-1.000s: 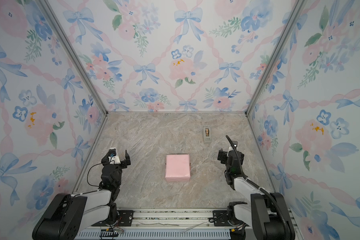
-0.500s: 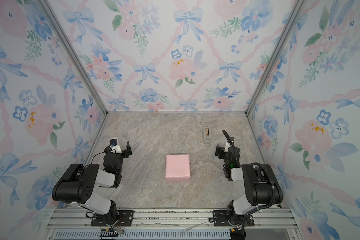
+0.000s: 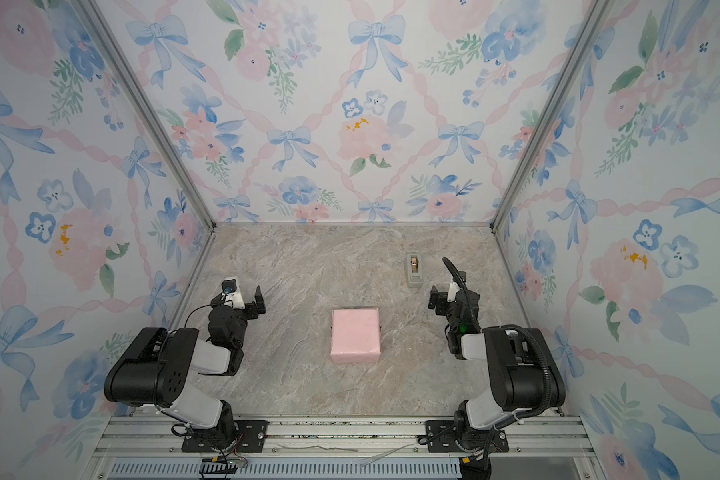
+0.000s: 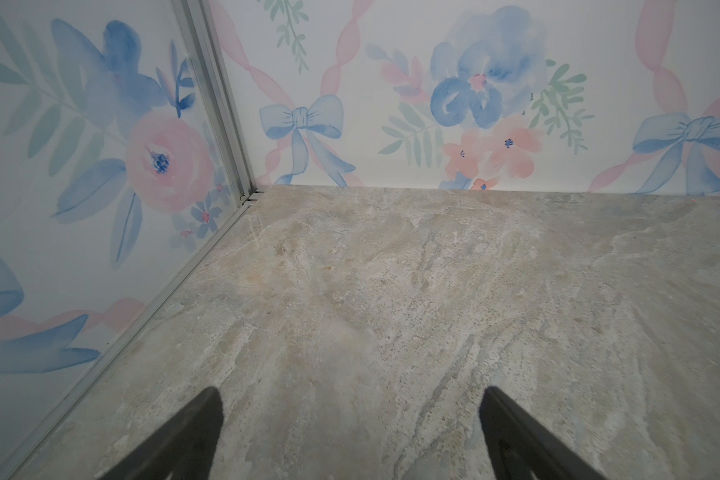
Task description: Wrap the gift box in paper
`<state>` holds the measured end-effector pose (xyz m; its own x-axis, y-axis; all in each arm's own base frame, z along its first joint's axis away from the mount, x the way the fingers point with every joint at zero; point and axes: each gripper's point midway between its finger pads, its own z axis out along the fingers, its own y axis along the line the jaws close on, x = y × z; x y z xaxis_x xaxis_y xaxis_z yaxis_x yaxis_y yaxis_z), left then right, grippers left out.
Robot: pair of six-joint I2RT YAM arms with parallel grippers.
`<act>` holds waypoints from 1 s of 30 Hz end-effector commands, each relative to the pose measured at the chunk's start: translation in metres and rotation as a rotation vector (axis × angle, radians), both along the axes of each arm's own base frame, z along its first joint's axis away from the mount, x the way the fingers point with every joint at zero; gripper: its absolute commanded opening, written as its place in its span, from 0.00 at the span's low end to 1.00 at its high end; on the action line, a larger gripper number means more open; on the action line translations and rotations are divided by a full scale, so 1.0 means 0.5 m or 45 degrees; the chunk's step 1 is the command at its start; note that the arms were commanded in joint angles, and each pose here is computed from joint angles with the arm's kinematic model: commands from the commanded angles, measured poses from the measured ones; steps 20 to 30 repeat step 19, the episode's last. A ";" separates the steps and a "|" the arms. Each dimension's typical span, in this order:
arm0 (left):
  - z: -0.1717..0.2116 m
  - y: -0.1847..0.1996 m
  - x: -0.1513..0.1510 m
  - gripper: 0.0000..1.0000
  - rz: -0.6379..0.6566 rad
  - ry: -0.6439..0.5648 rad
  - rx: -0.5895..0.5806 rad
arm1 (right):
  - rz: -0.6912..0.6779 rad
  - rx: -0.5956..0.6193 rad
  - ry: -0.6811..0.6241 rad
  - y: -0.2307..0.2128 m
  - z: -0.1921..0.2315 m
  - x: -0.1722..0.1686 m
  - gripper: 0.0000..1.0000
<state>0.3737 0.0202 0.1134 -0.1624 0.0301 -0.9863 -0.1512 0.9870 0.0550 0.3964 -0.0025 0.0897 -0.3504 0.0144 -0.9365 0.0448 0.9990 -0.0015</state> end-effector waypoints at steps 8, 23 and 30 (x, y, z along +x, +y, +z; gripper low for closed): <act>-0.007 -0.006 -0.003 0.98 -0.018 0.012 -0.016 | 0.005 -0.011 -0.023 0.001 0.013 0.007 0.96; -0.006 -0.010 -0.001 0.98 -0.027 0.013 -0.006 | 0.004 -0.013 -0.023 0.001 0.013 0.007 0.96; -0.006 -0.010 -0.001 0.98 -0.027 0.013 -0.006 | 0.004 -0.013 -0.023 0.001 0.013 0.007 0.96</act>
